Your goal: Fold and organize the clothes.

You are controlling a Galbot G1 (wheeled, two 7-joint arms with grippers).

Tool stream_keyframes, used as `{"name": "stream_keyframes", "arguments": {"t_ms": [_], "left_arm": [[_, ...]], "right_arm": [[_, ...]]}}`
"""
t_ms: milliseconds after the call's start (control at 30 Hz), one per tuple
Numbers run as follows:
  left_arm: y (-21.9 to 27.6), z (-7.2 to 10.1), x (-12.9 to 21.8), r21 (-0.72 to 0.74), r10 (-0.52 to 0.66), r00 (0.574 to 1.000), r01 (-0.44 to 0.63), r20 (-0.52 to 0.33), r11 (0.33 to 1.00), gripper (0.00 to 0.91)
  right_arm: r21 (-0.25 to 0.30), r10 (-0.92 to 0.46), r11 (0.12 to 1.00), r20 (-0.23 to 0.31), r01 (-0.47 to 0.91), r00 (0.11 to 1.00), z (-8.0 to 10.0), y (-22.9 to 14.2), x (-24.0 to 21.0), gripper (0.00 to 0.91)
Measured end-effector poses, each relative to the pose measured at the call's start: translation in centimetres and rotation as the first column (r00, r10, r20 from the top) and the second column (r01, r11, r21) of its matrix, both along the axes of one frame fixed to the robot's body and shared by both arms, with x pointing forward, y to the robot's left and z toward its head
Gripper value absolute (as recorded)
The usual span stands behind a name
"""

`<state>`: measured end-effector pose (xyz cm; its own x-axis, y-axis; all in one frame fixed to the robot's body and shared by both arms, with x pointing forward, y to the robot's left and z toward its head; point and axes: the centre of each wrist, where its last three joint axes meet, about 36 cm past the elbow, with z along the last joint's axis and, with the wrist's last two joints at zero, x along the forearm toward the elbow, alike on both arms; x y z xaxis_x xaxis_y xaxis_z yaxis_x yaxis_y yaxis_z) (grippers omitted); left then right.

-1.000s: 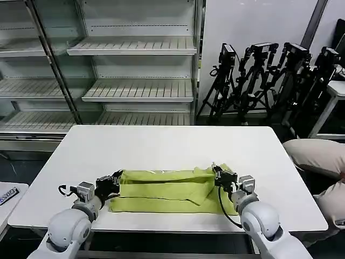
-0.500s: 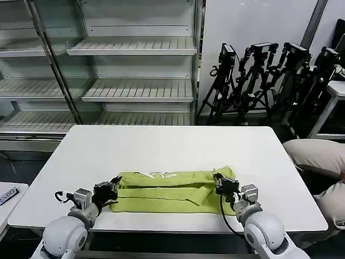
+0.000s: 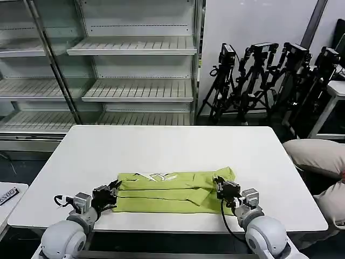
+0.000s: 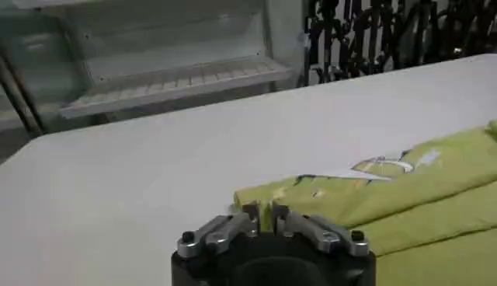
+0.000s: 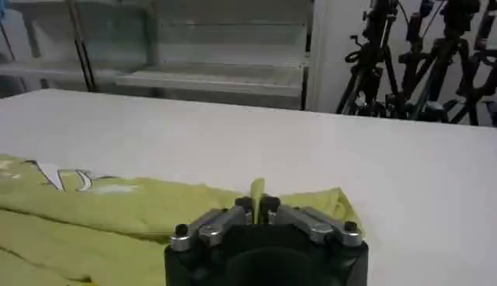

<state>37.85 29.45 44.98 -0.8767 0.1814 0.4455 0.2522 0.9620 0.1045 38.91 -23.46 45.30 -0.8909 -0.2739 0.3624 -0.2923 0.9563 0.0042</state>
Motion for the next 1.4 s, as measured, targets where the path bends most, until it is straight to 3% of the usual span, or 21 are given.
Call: {"name": "stream_keyframes", "arguments": {"t_ms": [300,667,700,733,767,800,1400], "left_arm": [[-0.7,1.3,-0.5,-0.058,0.021,0.999,-0.020,0.024,0.998,0.907],[-3.5,-0.9,-0.3,-0.109,0.147,0.988,-0.152,-0.052,0.982,0.907],[-3.7,-1.1,-0.2,-0.106,0.155,0.986,-0.161,-0.059,0.981,0.736],[-3.9,-1.3,-0.2,-0.104,0.162,0.985,-0.168,-0.065,0.980,0.191],[-4.1,-1.6,-0.2,-0.102,0.167,0.983,-0.174,-0.074,0.980,0.060],[-4.2,-1.9,-0.3,-0.098,0.170,0.982,-0.178,-0.081,0.979,0.010],[-6.2,-3.1,-0.5,-0.067,0.191,0.977,-0.198,-0.099,0.978,0.010]], "right_arm": [[-0.017,0.010,1.000,0.026,-0.010,1.000,1.2,-0.5,-1.1,0.907],[-0.026,0.016,1.000,0.049,-0.015,0.999,2.2,-0.6,-2.4,0.907],[-0.026,0.016,1.000,0.050,-0.015,0.999,2.2,-0.5,-2.5,0.907],[-0.026,0.016,1.000,0.050,-0.015,0.999,2.2,-0.6,-2.5,0.907],[-0.027,0.016,1.000,0.051,-0.014,0.999,2.2,-0.6,-2.5,0.907],[-0.027,0.015,1.000,0.051,-0.014,0.999,2.2,-0.6,-2.5,0.907],[-0.035,0.013,0.999,0.054,-0.011,0.998,2.3,-0.5,-2.9,0.907]]}}
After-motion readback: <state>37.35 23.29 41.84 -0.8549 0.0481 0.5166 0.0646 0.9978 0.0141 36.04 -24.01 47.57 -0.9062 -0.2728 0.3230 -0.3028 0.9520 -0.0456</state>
